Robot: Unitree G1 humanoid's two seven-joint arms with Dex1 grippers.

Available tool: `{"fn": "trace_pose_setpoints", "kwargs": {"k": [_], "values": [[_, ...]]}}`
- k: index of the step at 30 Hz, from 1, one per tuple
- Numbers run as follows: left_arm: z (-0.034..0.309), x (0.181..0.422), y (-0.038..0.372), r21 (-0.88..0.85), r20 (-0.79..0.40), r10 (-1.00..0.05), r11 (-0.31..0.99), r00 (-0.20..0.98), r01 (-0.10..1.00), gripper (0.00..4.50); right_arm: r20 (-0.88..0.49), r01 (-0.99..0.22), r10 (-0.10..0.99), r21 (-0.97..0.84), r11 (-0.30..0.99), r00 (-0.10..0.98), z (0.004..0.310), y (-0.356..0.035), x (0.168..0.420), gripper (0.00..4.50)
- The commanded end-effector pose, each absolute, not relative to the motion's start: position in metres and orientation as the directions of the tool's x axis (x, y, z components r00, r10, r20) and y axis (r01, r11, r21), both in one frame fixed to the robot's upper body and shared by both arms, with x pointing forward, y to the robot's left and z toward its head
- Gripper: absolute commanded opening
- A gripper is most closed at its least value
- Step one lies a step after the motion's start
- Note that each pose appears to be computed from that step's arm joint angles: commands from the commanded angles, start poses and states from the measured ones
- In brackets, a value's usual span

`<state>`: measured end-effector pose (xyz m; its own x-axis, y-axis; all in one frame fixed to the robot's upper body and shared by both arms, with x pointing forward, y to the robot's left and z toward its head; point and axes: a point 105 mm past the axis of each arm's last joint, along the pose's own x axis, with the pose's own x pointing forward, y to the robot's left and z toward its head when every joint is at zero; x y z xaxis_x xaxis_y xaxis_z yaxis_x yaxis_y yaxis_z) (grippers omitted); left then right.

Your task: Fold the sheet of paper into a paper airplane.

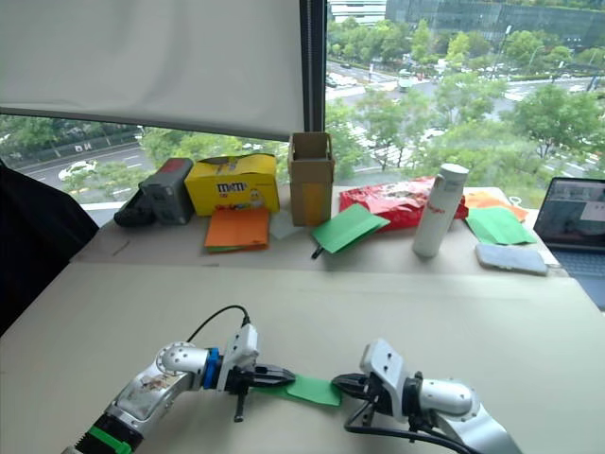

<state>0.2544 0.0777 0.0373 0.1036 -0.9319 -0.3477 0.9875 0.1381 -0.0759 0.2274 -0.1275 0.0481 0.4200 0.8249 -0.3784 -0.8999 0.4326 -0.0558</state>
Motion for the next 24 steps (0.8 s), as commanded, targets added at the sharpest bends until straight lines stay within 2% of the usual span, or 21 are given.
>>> {"fn": "trace_pose_setpoints", "kwargs": {"k": [1, 4, 7, 12, 13, 15, 18, 24], "values": [[0.019, 0.256, 0.088, -0.096, -0.427, -0.896, 0.179, 0.122, 0.979, 0.0, -0.329, -0.889, 0.827, -0.111, 0.445, 0.455, 0.067, -0.137, 0.23, 0.01], [0.02, 0.257, 0.088, -0.097, -0.426, -0.897, 0.177, 0.119, 0.979, 0.0, -0.276, -0.88, 0.835, -0.133, 0.457, 0.475, 0.083, -0.14, 0.236, 0.01], [0.02, 0.256, 0.088, -0.103, -0.422, -0.899, 0.172, 0.114, 0.98, 0.0, -0.266, -0.901, 0.862, -0.16, 0.402, 0.432, 0.099, -0.134, 0.237, 0.01], [0.04, 0.262, 0.085, -0.134, -0.348, -0.931, 0.165, 0.11, 0.977, 0.0, -0.317, -0.97, 0.919, -0.135, 0.202, 0.235, 0.131, -0.106, 0.227, 0.01], [0.045, 0.264, 0.088, -0.125, -0.34, -0.934, 0.161, 0.11, 0.979, 0.0, -0.33, -0.977, 0.922, -0.122, 0.172, 0.204, 0.133, -0.102, 0.224, 0.01], [0.07, 0.281, 0.099, -0.154, -0.25, -0.953, 0.215, 0.172, 0.964, 0.0, -0.365, -0.988, 0.92, -0.097, 0.119, 0.147, 0.135, -0.094, 0.218, 0.01], [0.094, 0.296, 0.123, -0.154, -0.194, -0.954, 0.26, 0.229, 0.953, 0.0, -0.387, -0.992, 0.914, -0.086, 0.096, 0.122, 0.137, -0.087, 0.216, 0.01], [0.1, 0.279, 0.15, -0.122, -0.247, -0.948, 0.236, 0.201, 0.964, 0.0, -0.436, -0.997, 0.897, -0.043, 0.058, 0.071, 0.136, -0.082, 0.21, 0.01]]}}
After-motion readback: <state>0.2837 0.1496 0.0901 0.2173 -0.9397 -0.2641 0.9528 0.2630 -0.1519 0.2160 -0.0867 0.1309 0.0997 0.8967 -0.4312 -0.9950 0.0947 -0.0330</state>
